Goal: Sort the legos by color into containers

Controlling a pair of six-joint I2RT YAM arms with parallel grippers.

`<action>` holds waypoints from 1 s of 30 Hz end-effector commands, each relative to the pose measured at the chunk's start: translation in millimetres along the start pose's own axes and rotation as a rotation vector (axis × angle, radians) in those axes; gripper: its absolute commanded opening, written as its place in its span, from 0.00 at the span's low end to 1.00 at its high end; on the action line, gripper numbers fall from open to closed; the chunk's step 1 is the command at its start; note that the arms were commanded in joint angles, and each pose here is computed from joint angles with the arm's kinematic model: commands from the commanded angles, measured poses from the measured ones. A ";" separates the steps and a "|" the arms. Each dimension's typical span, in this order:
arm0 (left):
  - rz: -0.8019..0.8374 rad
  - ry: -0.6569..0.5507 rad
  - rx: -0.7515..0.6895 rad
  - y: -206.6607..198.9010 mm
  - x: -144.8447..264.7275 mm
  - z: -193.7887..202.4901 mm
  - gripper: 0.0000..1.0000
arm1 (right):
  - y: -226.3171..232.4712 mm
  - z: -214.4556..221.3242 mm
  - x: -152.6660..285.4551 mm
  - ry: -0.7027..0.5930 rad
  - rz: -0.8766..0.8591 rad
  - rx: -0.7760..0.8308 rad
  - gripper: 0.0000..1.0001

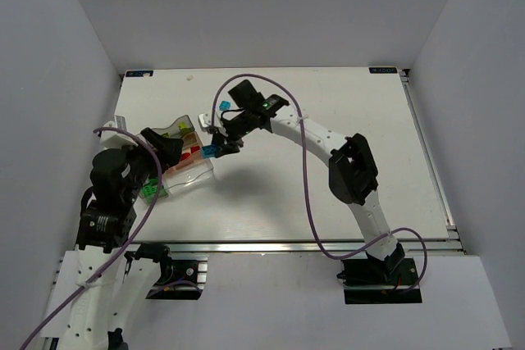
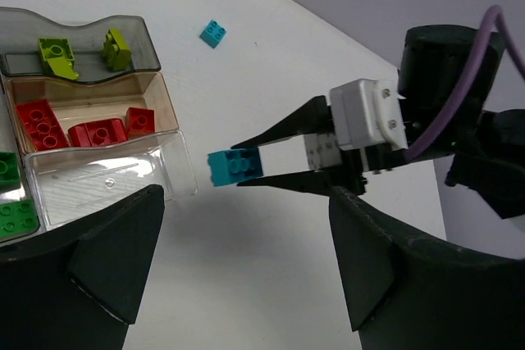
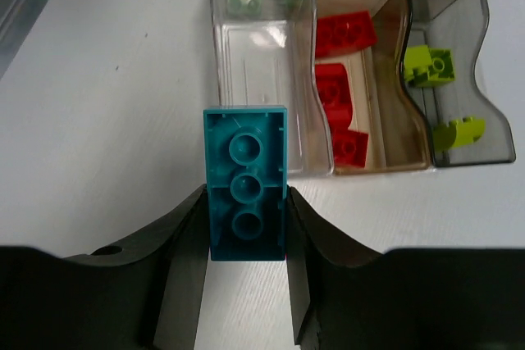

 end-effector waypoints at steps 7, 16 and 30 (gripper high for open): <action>0.018 -0.096 0.048 -1.6 19.8 -7.9 0.92 | -27.8 -21.3 -62.4 -0.070 0.161 -0.059 0.13; 0.002 -0.083 0.049 2.0 27.3 -3.9 0.93 | -19.7 -22.8 -88.8 -0.056 0.149 -0.048 0.63; 0.019 -0.068 0.056 0.8 21.3 -0.8 0.93 | -93.4 -45.5 -2.3 -0.190 0.730 -0.387 0.00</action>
Point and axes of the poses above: each gripper's point midway between its finger pads, its own x axis back along the fingers, its own y axis along the line the jaws close on, z = x × y, the point moved 6 cm from there along x, back along the fingers, and after that the axes turned 3 degrees about x, right-handed, at the moved point
